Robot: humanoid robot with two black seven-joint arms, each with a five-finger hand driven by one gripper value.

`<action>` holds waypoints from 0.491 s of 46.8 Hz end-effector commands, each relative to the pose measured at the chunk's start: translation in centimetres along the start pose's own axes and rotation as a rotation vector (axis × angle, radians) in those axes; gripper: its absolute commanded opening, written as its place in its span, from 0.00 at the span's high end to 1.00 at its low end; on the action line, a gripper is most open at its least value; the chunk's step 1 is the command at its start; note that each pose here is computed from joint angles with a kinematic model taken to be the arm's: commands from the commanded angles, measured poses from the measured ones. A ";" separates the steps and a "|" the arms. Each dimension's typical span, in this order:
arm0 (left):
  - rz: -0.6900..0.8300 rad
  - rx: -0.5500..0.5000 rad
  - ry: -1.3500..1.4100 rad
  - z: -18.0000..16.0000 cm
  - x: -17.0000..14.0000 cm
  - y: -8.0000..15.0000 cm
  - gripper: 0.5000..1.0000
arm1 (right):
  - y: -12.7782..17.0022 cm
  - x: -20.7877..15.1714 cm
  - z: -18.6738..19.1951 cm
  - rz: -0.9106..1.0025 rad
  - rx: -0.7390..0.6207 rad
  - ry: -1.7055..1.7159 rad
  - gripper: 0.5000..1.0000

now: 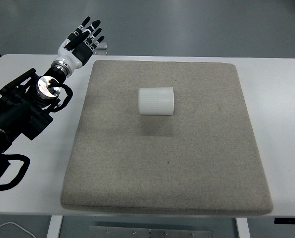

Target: Flip white cup upright

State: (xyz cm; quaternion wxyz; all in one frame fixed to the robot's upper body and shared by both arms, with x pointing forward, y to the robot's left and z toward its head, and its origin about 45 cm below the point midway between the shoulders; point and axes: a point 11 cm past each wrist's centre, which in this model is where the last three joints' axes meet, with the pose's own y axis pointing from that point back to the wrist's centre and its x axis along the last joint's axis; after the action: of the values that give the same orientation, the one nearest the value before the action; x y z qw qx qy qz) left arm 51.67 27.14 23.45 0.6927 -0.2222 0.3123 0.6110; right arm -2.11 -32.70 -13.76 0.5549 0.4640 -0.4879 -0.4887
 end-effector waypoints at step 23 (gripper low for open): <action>0.002 -0.033 0.050 0.8 0.0 -0.1 0.01 | 0.0 0.0 0.0 0.000 0.000 0.000 0.14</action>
State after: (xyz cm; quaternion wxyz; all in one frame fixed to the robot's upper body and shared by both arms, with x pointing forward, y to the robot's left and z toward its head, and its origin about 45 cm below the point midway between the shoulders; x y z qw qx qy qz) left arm 51.87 27.62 24.01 0.6819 -0.2450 0.3182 0.6114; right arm -2.11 -32.71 -13.76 0.5549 0.4638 -0.4880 -0.4887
